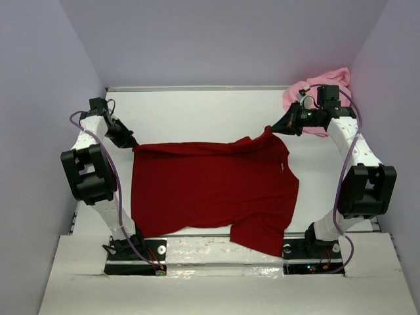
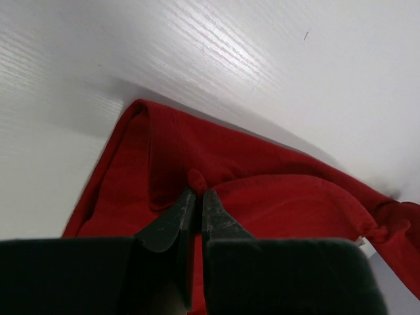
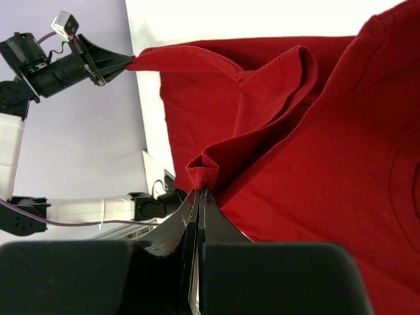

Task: Fold and stack the t-shirts
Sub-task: Fold the flattened tshirt in 1/3 of the way

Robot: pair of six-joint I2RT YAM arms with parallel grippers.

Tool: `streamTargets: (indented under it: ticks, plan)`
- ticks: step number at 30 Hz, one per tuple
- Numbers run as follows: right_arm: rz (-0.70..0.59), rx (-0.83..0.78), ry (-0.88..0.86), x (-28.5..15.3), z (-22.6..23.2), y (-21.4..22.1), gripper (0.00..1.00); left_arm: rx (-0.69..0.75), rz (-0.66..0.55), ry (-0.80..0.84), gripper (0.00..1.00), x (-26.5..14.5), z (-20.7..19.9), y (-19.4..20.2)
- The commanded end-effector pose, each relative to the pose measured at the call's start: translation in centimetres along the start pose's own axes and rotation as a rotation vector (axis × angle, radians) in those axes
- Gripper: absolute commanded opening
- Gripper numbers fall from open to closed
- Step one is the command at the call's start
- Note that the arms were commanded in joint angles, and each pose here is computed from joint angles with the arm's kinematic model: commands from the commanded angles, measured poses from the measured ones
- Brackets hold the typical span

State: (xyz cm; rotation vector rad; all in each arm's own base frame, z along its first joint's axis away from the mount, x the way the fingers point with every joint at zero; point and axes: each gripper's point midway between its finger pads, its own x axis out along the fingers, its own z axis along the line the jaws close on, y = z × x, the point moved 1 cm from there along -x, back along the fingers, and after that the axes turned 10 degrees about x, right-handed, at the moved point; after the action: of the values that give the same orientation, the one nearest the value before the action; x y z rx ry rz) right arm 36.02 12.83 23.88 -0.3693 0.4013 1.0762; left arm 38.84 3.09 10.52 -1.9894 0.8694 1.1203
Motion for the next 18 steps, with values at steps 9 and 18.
streamTargets:
  ticks: [9,18]
  plan:
    - [-0.027,0.044,0.077,-2.3,-0.7,3.4,0.00,0.025,0.027,0.010,0.00,-1.8,0.4,2.7]
    - [-0.010,0.137,0.174,-3.0,-3.4,6.6,0.00,0.037,0.063,0.001,0.00,-1.6,0.9,3.9]
